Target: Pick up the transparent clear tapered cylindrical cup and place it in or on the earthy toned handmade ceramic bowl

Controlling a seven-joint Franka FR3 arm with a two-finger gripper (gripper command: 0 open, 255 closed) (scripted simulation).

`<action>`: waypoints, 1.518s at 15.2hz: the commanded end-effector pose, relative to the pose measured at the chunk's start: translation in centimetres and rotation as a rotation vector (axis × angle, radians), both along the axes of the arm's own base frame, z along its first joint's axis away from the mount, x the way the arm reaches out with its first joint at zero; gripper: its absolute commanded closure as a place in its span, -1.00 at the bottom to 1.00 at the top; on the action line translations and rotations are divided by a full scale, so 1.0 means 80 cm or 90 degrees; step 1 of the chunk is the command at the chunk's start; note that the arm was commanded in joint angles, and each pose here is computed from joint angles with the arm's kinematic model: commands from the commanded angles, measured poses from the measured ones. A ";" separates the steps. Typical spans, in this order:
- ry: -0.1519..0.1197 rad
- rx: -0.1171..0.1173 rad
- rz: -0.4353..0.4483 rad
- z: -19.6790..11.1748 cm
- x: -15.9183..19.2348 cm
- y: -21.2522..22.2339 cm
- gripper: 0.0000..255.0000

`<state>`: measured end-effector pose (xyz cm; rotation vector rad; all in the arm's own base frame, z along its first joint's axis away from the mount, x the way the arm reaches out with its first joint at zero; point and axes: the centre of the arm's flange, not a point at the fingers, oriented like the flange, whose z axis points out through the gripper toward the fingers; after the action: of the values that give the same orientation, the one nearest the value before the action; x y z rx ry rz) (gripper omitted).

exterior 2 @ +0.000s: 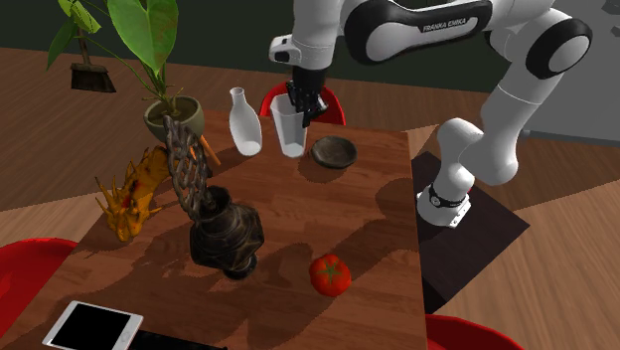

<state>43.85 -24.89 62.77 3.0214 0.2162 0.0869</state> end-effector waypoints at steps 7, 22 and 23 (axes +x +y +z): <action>0.000 0.000 0.001 0.027 -0.130 -0.009 1.00; 0.000 0.000 0.001 -0.014 -0.223 -0.015 1.00; 0.000 0.000 0.001 -0.021 -0.223 -0.015 1.00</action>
<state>26.00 -26.09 61.47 3.0217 0.2172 0.0859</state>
